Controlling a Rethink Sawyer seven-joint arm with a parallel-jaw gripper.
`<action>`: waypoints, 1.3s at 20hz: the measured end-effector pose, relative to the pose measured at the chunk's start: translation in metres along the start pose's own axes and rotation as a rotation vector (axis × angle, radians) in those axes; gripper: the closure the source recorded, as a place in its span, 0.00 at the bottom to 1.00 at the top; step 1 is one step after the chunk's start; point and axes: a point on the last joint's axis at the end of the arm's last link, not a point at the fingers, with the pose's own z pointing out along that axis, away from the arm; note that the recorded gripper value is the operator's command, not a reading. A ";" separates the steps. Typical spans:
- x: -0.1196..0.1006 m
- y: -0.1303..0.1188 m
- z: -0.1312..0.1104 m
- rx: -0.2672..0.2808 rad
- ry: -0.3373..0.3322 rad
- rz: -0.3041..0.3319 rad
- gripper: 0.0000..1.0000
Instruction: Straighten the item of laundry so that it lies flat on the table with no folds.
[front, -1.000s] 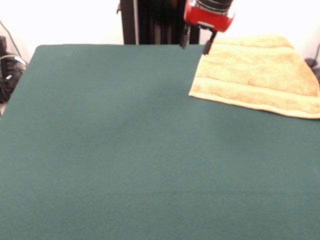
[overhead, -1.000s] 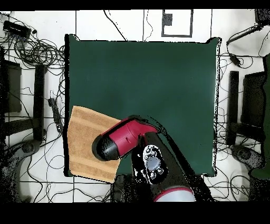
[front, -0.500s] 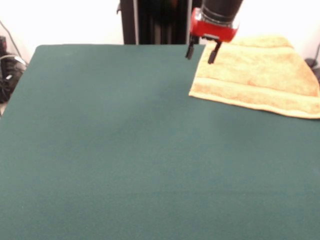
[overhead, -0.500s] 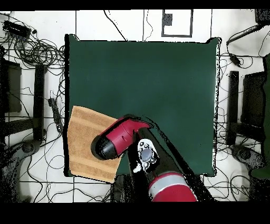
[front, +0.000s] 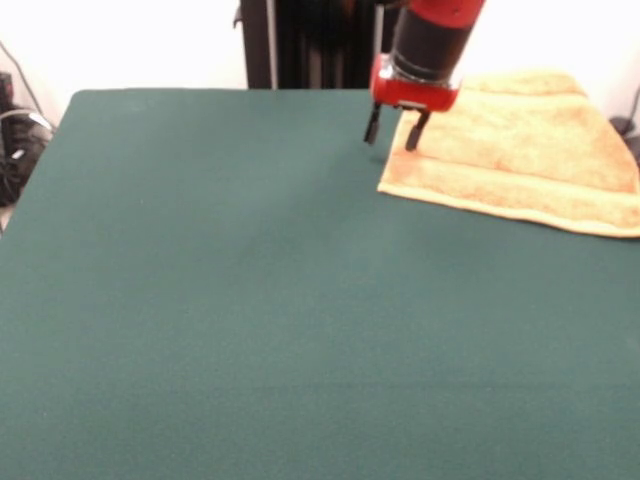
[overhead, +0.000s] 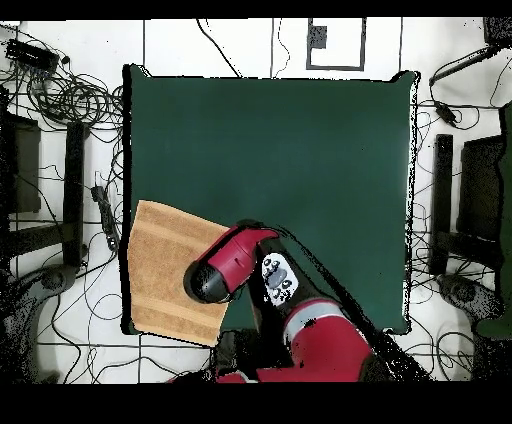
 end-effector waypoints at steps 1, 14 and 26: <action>0.003 0.001 0.006 -0.004 0.006 -0.006 0.00; 0.003 0.002 0.012 -0.007 -0.012 -0.024 0.00; 0.010 0.019 0.012 -0.010 -0.067 -0.109 1.00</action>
